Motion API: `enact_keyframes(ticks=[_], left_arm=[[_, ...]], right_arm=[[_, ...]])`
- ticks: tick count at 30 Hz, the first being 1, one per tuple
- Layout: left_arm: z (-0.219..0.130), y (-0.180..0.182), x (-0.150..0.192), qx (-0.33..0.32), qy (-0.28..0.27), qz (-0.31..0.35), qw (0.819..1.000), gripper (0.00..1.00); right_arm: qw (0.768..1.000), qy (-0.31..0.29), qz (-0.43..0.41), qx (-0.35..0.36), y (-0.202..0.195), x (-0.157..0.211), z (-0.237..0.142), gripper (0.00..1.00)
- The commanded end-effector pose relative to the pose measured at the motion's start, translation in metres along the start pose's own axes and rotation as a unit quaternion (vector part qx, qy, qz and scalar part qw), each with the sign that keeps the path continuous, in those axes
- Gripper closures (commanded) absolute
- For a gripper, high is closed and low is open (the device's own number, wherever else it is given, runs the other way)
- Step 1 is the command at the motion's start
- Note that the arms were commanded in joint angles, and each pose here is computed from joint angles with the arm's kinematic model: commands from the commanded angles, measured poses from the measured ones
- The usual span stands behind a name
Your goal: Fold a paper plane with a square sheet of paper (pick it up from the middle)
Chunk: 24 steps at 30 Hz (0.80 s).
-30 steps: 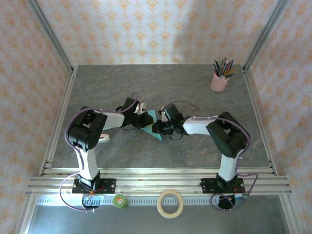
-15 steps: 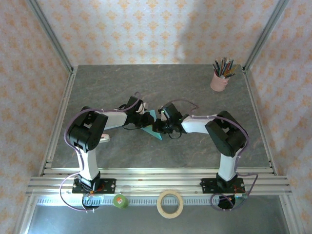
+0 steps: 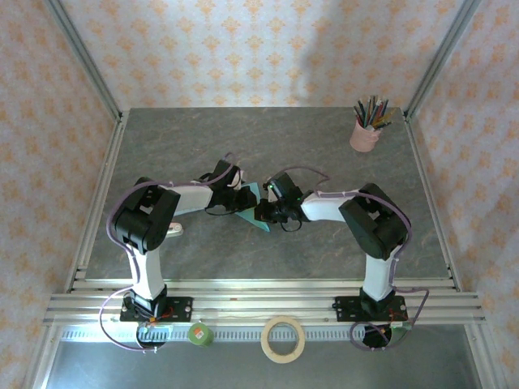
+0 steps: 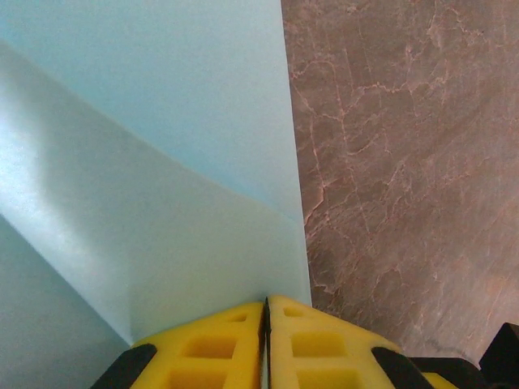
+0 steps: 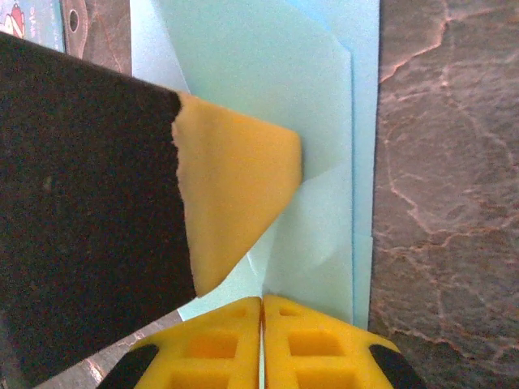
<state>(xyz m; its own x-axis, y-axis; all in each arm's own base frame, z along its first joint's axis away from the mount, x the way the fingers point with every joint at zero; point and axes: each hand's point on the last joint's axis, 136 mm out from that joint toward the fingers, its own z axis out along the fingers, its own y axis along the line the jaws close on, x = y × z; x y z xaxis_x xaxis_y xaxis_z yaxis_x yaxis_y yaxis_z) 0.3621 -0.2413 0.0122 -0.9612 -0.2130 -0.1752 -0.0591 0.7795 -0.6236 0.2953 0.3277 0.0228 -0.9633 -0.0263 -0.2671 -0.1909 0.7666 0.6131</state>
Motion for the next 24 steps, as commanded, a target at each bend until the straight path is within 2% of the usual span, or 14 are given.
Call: enact_keyframes(ticks=[1, 11, 24], left_arm=[[0.012, 0.107, 0.047, -0.188, 0.05, -0.04, 0.98, 0.85], [0.013, 0.109, 0.047, -0.19, 0.048, -0.042, 0.98, 0.85], [0.014, 0.108, 0.047, -0.187, 0.047, -0.043, 0.98, 0.85]], right_arm=[[0.999, 0.043, 0.009, 0.03, -0.017, 0.03, -0.008, 0.91], [0.996, 0.074, 0.014, 0.037, -0.026, 0.061, -0.021, 0.91], [0.994, 0.104, 0.02, 0.028, -0.032, 0.088, -0.031, 0.97]])
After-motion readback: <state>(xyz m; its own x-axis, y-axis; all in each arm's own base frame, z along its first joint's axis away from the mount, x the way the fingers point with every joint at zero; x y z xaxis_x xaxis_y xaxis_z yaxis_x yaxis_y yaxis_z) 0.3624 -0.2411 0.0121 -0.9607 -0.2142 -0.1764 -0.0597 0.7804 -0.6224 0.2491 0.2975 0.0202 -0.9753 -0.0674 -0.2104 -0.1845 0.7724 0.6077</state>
